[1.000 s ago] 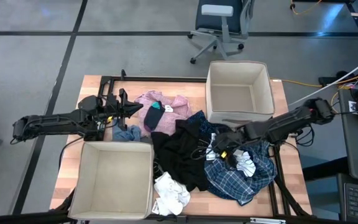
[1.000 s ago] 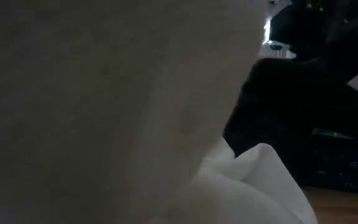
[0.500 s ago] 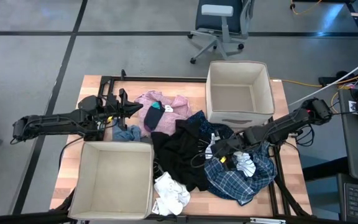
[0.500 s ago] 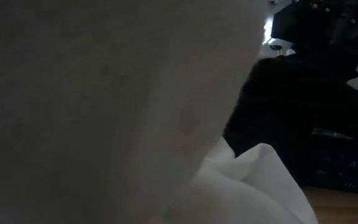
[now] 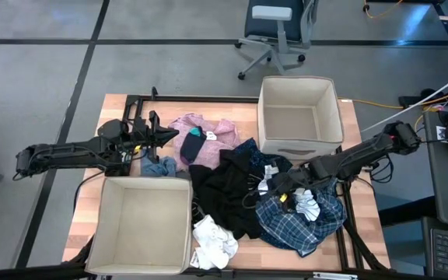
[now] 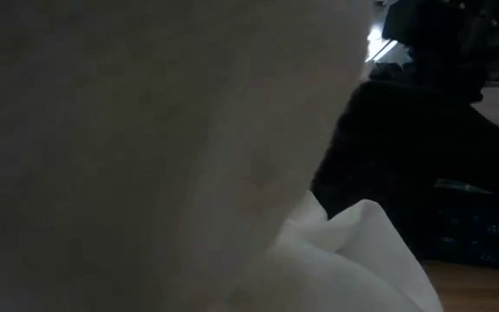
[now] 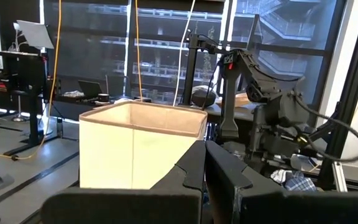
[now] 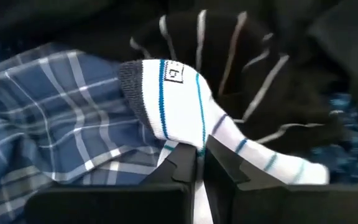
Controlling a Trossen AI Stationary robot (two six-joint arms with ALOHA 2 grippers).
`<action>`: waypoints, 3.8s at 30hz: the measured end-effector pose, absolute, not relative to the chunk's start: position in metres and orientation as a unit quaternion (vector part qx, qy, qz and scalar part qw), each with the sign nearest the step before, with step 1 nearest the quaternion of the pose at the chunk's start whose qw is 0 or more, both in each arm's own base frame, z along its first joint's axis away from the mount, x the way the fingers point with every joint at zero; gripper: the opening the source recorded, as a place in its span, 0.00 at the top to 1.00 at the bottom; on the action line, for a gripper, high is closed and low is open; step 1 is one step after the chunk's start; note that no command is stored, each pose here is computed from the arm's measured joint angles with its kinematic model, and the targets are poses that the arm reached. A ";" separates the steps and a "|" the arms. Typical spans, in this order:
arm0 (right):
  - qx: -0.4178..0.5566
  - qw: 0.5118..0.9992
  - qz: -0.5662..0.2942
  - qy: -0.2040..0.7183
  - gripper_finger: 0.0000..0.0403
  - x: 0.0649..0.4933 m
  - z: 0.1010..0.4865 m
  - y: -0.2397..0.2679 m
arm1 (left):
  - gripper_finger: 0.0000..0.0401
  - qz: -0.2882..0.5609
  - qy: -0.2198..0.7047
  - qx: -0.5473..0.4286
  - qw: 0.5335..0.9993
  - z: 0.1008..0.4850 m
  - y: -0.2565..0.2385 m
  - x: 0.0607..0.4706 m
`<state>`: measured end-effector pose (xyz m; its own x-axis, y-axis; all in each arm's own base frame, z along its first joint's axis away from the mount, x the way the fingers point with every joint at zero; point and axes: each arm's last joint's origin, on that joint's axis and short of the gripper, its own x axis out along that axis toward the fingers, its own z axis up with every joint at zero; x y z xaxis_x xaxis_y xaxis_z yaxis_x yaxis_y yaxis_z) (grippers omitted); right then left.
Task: Sort clothes
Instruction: Put the white striped sock into the top white laundry organizer
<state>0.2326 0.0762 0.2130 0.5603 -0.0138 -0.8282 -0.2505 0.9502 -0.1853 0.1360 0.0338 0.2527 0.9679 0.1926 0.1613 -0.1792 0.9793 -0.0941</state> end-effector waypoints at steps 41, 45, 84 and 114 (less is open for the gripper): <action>-0.151 0.860 -0.382 0.302 0.95 0.143 0.379 -0.049 | 1.00 0.094 -0.085 -0.039 0.991 0.253 0.034 0.136; -0.125 0.860 -0.377 0.321 0.95 0.148 0.367 -0.064 | 1.00 0.094 -0.085 -0.039 0.991 0.253 0.034 0.136; 0.051 0.895 -0.252 0.364 0.48 0.138 0.355 -0.076 | 1.00 0.093 -0.083 -0.046 0.991 0.252 0.034 0.136; 0.144 0.853 0.010 0.501 0.48 0.153 0.323 0.099 | 1.00 0.093 -0.084 -0.049 0.991 0.252 0.034 0.136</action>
